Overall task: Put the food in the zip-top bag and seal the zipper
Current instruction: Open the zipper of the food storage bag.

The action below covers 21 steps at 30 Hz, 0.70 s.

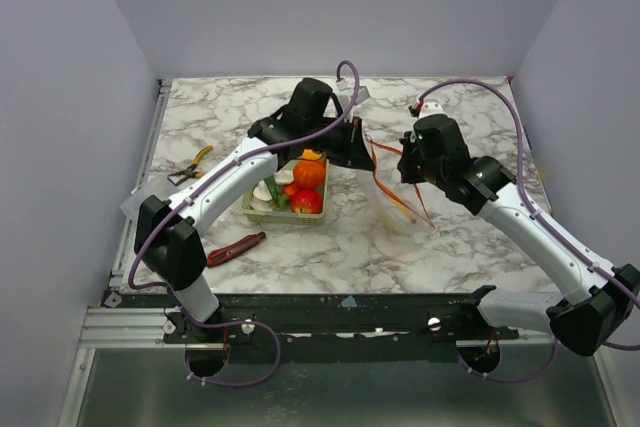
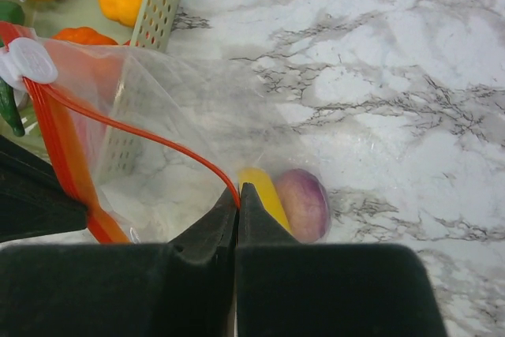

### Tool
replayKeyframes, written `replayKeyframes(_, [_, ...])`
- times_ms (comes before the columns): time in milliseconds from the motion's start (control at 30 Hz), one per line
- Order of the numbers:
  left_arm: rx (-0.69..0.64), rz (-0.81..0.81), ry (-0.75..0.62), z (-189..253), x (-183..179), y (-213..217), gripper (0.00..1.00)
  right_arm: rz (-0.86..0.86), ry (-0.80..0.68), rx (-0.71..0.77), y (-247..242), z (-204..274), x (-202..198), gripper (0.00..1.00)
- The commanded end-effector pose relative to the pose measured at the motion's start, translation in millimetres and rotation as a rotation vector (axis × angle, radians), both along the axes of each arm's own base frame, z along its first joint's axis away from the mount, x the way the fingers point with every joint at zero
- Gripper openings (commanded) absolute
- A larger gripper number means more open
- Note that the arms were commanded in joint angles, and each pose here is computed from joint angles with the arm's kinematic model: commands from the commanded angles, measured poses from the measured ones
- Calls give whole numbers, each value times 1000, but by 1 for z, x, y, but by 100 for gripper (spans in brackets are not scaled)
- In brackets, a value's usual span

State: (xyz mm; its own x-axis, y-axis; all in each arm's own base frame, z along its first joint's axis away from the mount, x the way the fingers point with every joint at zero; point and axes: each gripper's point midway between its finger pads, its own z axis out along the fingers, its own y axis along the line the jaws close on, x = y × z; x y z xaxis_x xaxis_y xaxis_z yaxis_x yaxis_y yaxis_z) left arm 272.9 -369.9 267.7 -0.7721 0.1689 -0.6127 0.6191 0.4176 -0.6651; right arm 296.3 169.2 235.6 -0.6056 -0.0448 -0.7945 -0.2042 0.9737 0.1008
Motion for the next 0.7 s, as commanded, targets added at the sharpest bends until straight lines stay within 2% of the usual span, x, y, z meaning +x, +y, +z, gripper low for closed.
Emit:
replayKeyframes(0, [-7, 12, -38, 9, 5, 14, 3, 6, -42, 12, 6, 13, 9, 1])
replayKeyframes(67, [-31, 96, -47, 9, 12, 24, 42, -62, -54, -6, -6, 16, 12, 1])
replayKeyframes(100, [-76, 143, -81, 18, 14, 26, 54, -88, -65, -7, -10, 20, 13, 1])
replayKeyframes(133, [-113, 168, -57, 15, 10, 27, 59, -112, -77, -6, -13, 24, 14, 0])
replayKeyframes(233, [-206, 209, 6, 24, 1, 25, 60, -127, -104, 8, -15, 34, 15, 1])
replayKeyframes(367, [-215, 302, 98, 18, -9, 21, 52, -151, -123, 6, -19, 41, 18, 1])
replayKeyframes(533, [-194, 462, 137, 13, -24, 27, 51, -186, -120, 1, -22, 40, 21, 0])
replayKeyframes(667, [-184, 445, 143, 13, -31, 13, 52, -183, -120, 12, -20, 38, 20, 0])
